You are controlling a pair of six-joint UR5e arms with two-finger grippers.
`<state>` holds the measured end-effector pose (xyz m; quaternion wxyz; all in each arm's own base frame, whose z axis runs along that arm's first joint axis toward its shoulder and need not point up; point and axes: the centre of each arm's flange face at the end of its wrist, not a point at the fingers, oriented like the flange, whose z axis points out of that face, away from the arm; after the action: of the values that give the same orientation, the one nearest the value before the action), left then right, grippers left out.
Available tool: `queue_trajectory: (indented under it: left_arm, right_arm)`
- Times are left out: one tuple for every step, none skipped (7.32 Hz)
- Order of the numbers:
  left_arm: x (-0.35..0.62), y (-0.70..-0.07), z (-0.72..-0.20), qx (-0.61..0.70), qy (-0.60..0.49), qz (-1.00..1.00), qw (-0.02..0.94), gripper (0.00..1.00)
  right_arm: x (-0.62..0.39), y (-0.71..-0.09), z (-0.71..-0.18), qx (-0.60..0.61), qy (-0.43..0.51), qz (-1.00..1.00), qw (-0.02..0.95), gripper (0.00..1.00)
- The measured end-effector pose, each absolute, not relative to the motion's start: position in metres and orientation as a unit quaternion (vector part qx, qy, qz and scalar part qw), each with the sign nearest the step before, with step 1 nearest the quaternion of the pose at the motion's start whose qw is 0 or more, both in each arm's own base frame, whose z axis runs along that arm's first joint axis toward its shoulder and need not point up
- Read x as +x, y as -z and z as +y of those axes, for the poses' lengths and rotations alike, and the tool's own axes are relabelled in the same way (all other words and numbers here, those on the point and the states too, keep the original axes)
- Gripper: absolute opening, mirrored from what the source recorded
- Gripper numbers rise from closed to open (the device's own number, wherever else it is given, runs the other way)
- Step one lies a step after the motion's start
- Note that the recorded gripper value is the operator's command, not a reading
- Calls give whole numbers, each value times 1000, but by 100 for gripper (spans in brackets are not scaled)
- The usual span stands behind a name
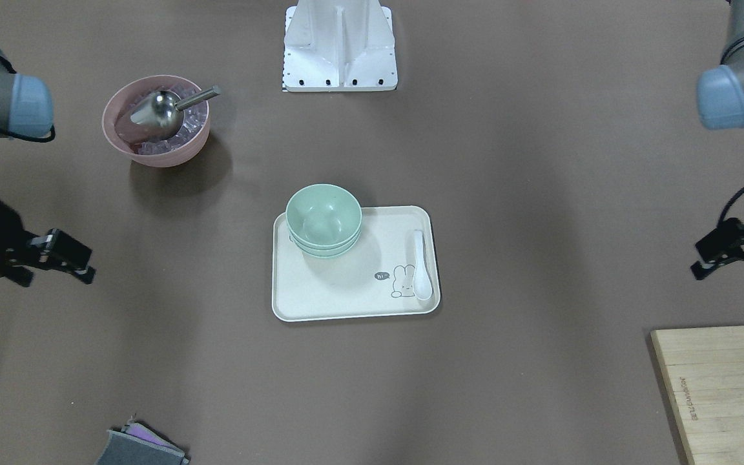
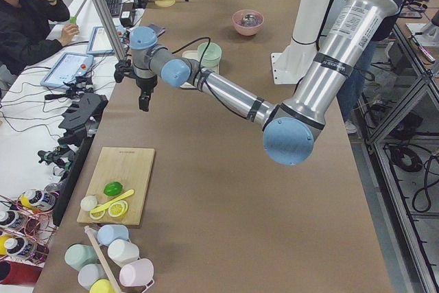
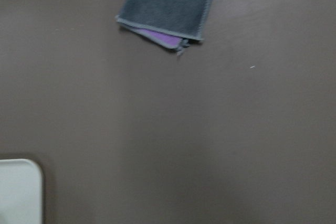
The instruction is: Stack green bowls together
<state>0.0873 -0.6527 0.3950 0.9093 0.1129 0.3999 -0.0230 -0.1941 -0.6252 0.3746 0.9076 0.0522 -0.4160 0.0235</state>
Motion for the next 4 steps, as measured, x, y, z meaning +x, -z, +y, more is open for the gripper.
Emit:
queue_trajectory:
  left_arm:
    - [48,-421,-649,116,8,379,918,98]
    - [13,-445,-646,110,3,362,926,98]
    - [-20,-469,-639,98,14,352,931,98]
    - [-47,-495,-625,79,34,354,931,98]
  right_arm:
    - [-153,-412,-628,45,14,-373,927,100]
    - [-119,-449,-622,29,41,-345,937,100]
    - [-88,-488,-608,12,51,-332,942,100]
    - [-55,-526,-592,0,55,-327,943,100]
